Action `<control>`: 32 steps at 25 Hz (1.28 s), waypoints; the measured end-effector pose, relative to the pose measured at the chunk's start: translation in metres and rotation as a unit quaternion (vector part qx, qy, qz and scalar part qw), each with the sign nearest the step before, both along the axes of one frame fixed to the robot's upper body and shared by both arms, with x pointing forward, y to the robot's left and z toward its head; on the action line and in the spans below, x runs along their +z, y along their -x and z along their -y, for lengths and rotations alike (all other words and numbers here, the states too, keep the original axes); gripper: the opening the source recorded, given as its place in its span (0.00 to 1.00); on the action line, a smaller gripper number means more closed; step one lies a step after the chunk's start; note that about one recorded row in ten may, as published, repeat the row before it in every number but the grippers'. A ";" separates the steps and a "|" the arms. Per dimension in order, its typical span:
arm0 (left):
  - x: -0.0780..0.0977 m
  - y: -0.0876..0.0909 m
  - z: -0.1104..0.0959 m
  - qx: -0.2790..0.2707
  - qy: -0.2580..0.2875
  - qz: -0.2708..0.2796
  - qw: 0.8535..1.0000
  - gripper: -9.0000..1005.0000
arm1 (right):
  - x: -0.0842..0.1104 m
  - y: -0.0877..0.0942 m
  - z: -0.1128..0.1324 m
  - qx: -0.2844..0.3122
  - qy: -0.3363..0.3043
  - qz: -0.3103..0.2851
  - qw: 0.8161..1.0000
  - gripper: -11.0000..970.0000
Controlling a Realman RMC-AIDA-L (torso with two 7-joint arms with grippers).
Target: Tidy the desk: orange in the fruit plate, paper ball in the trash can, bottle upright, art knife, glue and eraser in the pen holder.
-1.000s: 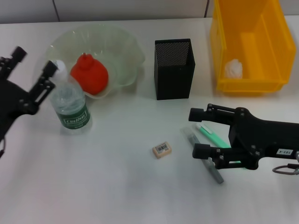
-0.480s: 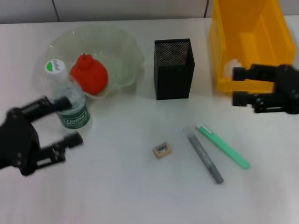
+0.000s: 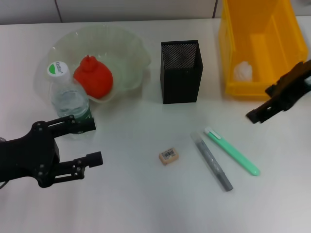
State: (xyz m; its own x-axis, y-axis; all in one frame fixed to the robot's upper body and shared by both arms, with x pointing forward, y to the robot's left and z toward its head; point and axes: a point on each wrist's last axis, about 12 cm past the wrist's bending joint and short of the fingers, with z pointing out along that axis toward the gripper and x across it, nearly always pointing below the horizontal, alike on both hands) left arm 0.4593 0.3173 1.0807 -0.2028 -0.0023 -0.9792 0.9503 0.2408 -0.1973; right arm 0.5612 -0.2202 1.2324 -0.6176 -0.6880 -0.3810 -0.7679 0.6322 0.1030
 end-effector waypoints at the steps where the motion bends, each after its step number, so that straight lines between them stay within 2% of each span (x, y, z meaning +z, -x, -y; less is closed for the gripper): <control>1: -0.001 -0.001 0.001 0.004 -0.003 -0.001 1.000 0.76 | -0.012 -0.006 -0.021 0.006 0.041 -0.009 0.999 0.87; 2: -0.001 -0.001 0.001 0.004 -0.003 -0.001 1.000 0.76 | -0.012 -0.006 -0.021 0.006 0.041 -0.009 0.999 0.87; 5: -0.005 -0.003 0.003 0.016 -0.009 -0.006 1.000 0.76 | -0.034 -0.011 -0.045 0.019 0.076 -0.013 0.997 0.87; 6: -0.006 -0.003 0.003 0.017 -0.010 -0.007 1.000 0.76 | -0.048 -0.013 -0.058 0.024 0.088 -0.015 0.996 0.87; 7: -0.007 -0.003 0.004 0.020 -0.010 -0.010 1.000 0.76 | -0.048 -0.013 -0.058 0.024 0.088 -0.015 0.996 0.84; 10: -0.008 -0.003 0.005 0.021 -0.010 -0.011 1.000 0.76 | -0.064 -0.015 -0.069 0.030 0.100 -0.015 0.994 0.76; 11: -0.008 -0.004 0.005 0.024 -0.011 -0.012 1.000 0.76 | -0.072 -0.017 -0.073 0.031 0.104 -0.016 0.994 0.72; 15: -0.010 -0.005 0.006 0.030 -0.015 -0.013 0.999 0.76 | -0.082 -0.020 -0.077 0.030 0.110 -0.018 0.993 0.54; 16: -0.011 -0.005 0.007 0.032 -0.017 -0.015 0.999 0.76 | -0.089 -0.020 -0.079 0.033 0.111 -0.022 0.993 0.54; 31: -0.013 -0.007 0.015 0.026 -0.016 -0.015 0.999 0.76 | -0.113 -0.020 -0.088 0.048 0.113 -0.039 0.992 0.43; 32: -0.013 -0.007 0.016 0.026 -0.016 -0.015 0.999 0.76 | -0.113 -0.020 -0.088 0.048 0.113 -0.039 0.992 0.40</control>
State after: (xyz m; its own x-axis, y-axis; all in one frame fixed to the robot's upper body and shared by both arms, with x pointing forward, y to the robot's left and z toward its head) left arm 0.4666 0.3017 1.0675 -0.2330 0.0169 -0.9723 0.9302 0.2953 -0.2178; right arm 0.5813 -0.1327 1.1194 -0.5669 -0.8071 -0.1649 -0.8207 0.5707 0.0283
